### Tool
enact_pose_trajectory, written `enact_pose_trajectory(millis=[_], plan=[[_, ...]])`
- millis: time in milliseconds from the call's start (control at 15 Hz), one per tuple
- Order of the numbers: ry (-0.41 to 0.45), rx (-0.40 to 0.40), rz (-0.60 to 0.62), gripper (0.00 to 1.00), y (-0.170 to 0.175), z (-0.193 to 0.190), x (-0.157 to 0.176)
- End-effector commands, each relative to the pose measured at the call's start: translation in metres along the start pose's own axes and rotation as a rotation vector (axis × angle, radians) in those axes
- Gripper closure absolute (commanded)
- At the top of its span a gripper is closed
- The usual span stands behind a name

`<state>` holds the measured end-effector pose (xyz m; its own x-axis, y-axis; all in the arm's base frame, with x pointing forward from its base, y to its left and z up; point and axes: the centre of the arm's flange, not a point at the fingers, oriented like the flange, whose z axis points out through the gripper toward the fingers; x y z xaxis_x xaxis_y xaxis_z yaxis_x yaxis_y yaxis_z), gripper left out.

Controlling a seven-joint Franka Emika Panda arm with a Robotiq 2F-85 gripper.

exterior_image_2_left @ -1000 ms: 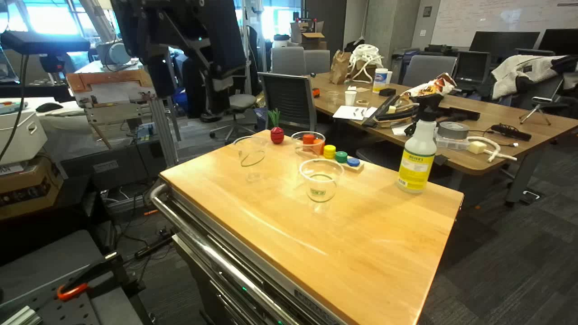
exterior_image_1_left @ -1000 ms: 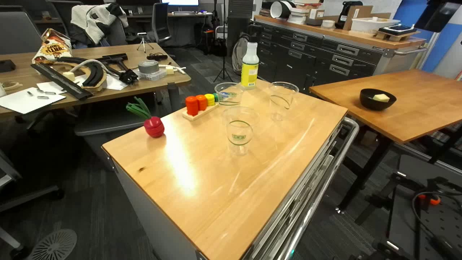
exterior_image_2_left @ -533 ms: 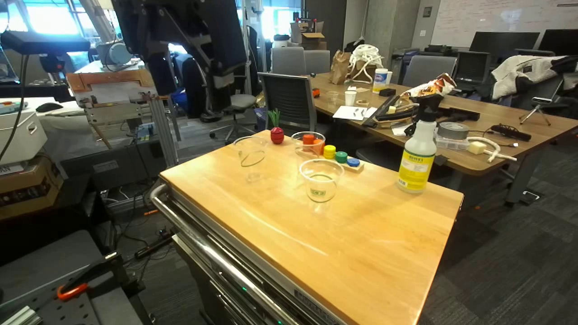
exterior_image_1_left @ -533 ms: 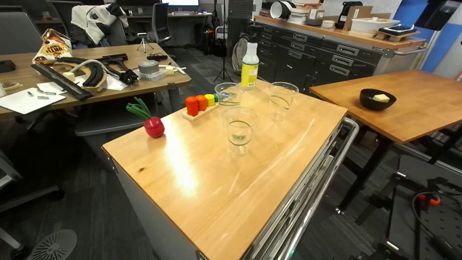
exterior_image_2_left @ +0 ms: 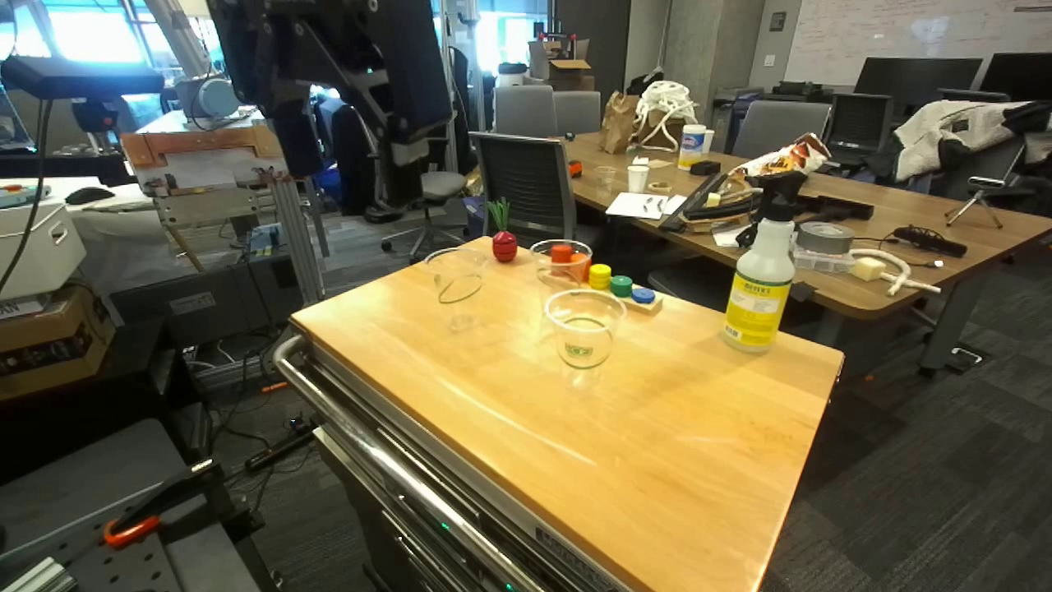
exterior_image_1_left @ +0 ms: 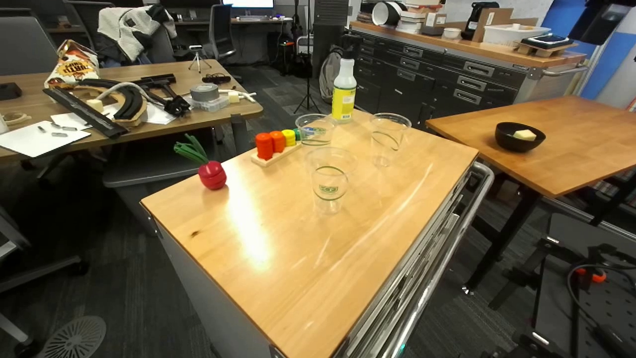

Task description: Stack the three clear cups from right to left

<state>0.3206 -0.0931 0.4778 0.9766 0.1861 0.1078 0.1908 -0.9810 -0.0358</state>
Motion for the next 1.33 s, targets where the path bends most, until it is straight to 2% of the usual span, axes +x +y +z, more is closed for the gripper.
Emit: enact_pose_trajectory(millis=[0, 267, 667, 933, 1267], plan=[[-0.012, -0.029, 0.028, 0.0, 0.011, -0.005, 0.047], [-0.023, -0.021, 0.079, 0.0, 0.035, 0.006, 0.118], [-0.033, -0.009, 0.118, 0.0, 0.061, 0.083, 0.206], [-0.062, -0.057, 0.155, 0.0, 0.082, 0.137, 0.243], [-0.082, -0.09, 0.208, 0.0, 0.112, 0.173, 0.262]])
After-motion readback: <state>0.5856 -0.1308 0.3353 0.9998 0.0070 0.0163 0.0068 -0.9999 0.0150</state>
